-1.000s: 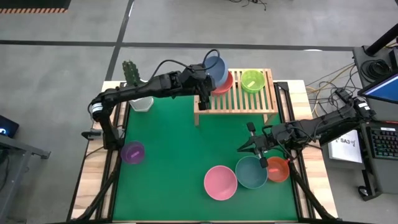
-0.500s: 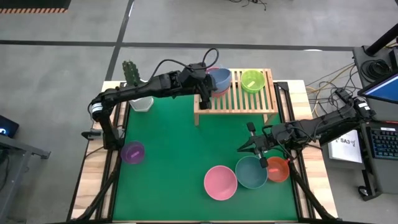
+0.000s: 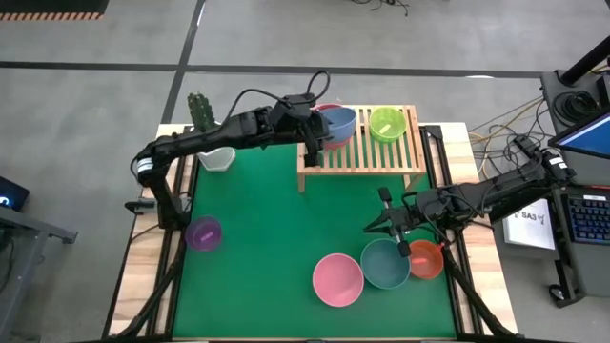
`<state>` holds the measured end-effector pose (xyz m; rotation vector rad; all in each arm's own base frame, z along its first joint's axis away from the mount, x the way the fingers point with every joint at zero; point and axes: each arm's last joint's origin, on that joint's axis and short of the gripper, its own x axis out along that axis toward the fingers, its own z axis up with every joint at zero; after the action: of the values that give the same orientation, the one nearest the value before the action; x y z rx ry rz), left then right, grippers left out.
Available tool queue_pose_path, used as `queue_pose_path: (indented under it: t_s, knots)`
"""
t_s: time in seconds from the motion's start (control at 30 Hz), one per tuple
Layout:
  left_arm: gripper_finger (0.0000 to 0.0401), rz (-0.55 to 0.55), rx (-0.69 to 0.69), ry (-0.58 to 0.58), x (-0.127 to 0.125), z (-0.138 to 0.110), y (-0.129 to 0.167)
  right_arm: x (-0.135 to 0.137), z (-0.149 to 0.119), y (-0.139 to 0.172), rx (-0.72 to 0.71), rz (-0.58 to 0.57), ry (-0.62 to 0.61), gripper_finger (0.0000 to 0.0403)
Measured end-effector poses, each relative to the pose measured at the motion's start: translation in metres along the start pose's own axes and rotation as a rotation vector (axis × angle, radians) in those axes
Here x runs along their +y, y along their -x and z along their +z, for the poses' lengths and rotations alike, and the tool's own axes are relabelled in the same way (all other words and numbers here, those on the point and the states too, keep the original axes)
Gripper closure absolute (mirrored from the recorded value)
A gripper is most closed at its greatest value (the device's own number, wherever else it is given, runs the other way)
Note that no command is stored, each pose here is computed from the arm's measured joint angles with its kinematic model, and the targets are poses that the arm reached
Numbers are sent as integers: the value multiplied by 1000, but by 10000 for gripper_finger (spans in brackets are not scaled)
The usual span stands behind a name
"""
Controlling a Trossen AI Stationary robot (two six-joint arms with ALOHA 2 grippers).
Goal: Place and stack bowls onto a shelf
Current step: Stack the blue bowl on top of the light orange bowl on the shelf
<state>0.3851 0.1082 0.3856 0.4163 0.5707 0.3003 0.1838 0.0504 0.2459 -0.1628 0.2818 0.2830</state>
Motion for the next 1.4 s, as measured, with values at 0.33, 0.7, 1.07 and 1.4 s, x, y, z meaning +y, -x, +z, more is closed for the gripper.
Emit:
queue_pose_path:
  t_s: [0.33, 0.7, 1.07, 1.4]
  knots:
    - [341, -89, -105, -11, 11, 3, 9, 0, 0, 0, -2, -1, 1, 394]
    - [398, -75, -47, 70, 17, -11, -14, 0, 0, 0, -2, -3, 0, 394]
    - [401, -110, 11, 116, 11, -19, -17, -1, 0, 0, -2, -3, 0, 394]
    - [401, -94, -234, 222, 14, 1, -25, -1, 0, 0, -2, -3, 4, 394]
